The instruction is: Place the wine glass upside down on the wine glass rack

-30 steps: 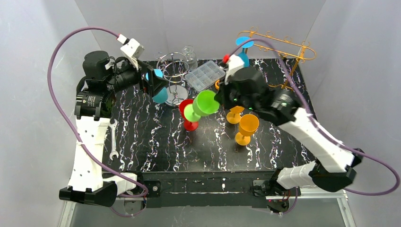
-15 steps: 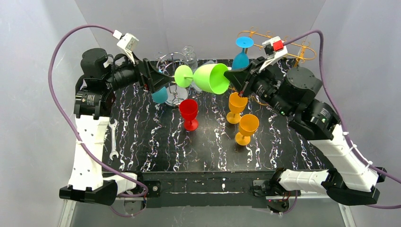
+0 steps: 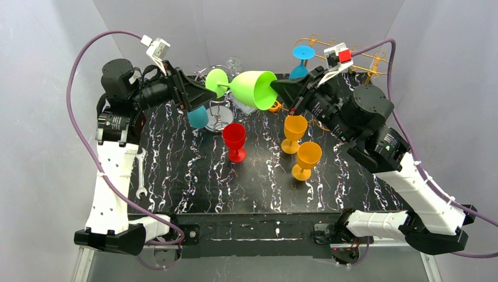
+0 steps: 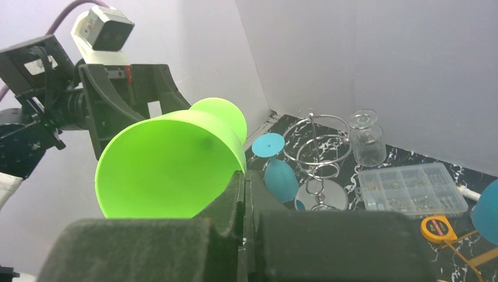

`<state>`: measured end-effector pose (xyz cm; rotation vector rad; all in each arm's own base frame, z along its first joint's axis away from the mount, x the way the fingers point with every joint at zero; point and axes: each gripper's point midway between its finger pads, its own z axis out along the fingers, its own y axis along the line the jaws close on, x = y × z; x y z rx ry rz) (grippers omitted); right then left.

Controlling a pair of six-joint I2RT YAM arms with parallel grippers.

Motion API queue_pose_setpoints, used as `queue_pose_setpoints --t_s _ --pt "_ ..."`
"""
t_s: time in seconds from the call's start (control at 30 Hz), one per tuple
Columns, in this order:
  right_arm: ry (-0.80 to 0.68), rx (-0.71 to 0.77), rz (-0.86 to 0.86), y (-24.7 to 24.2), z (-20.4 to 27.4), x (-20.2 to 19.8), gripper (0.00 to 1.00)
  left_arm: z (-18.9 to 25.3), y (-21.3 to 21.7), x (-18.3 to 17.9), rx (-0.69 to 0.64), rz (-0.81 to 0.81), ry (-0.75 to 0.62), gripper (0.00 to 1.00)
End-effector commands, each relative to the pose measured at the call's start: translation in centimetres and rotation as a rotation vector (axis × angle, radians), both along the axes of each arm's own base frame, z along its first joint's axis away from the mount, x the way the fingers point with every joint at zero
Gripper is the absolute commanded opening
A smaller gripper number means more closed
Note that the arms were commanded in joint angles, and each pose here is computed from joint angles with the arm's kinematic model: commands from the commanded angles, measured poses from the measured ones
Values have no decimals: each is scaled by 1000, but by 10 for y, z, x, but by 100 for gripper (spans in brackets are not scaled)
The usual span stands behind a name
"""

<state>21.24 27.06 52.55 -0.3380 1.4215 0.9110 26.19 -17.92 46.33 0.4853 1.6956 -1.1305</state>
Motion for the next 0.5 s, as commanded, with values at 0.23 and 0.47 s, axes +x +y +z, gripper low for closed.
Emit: queue_pose_setpoints --t_s 0.23,0.47 --pt "-45 77 68 9 29 -8 1 30 -4 11 -53 -13 -65 33" --pt "-25 66 113 20 24 -11 1 38 -4 14 -74 7 -120 0"
